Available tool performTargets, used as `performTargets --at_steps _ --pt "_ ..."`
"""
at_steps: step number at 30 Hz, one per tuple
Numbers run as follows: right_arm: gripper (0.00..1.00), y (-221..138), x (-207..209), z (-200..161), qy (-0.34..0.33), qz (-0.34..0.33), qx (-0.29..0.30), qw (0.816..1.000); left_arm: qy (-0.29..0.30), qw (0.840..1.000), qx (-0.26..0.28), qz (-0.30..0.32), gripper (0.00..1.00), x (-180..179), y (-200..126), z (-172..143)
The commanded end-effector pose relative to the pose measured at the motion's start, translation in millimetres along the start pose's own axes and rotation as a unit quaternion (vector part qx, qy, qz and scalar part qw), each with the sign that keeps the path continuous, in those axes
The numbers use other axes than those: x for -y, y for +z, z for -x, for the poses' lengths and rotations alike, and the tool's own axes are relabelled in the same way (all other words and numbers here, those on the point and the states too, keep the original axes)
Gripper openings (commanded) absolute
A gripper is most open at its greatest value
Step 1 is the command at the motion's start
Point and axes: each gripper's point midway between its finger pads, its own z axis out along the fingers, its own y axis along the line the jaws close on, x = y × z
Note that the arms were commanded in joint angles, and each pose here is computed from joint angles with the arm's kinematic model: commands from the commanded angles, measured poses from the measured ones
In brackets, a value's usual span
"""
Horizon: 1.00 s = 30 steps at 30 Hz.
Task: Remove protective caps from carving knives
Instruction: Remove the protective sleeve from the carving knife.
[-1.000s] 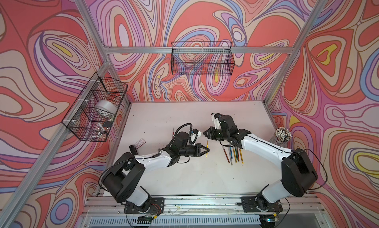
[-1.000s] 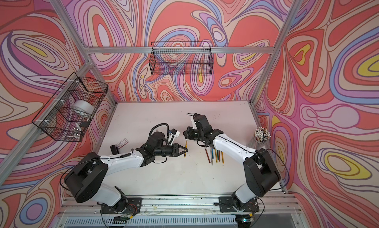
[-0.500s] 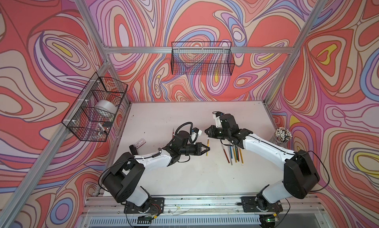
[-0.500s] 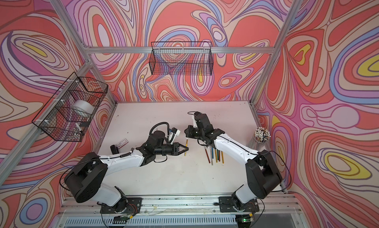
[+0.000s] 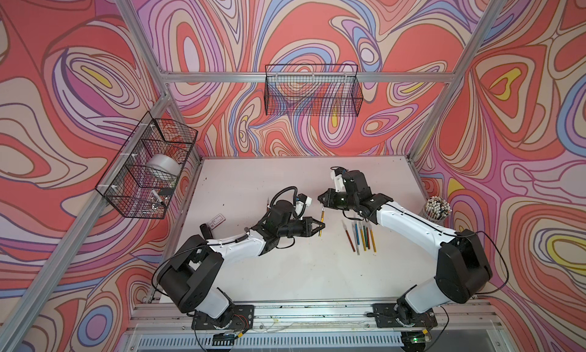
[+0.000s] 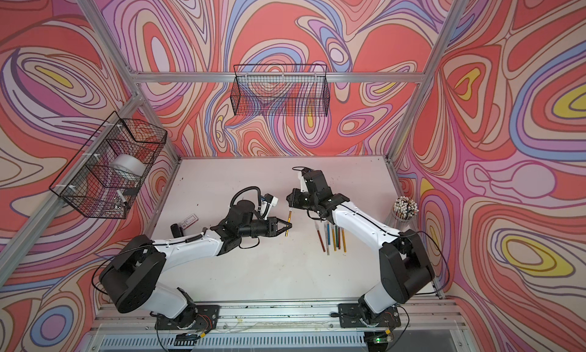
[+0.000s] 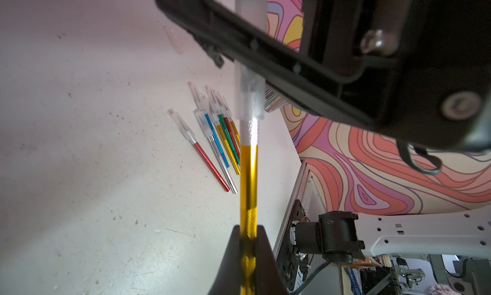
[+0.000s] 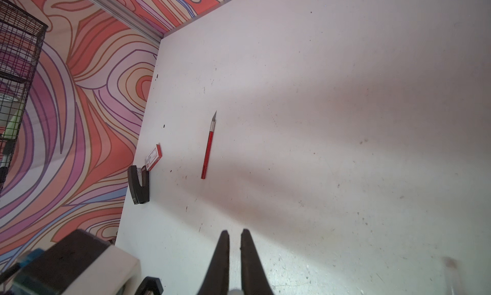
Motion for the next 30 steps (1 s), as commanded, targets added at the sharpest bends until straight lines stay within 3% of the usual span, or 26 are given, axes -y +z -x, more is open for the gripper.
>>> performTargets --at_steps 1,30 --pt "0.08 -12.0 19.2 60.5 -0.017 -0.036 0.096 0.995 -0.016 0.998 -0.055 -0.009 0.0 1.9 0.9 -29.1" --pt "0.07 -25.8 29.5 122.6 0.005 -0.035 0.186 0.982 -0.035 0.997 -0.062 -0.029 0.0 6.2 13.2 -39.6"
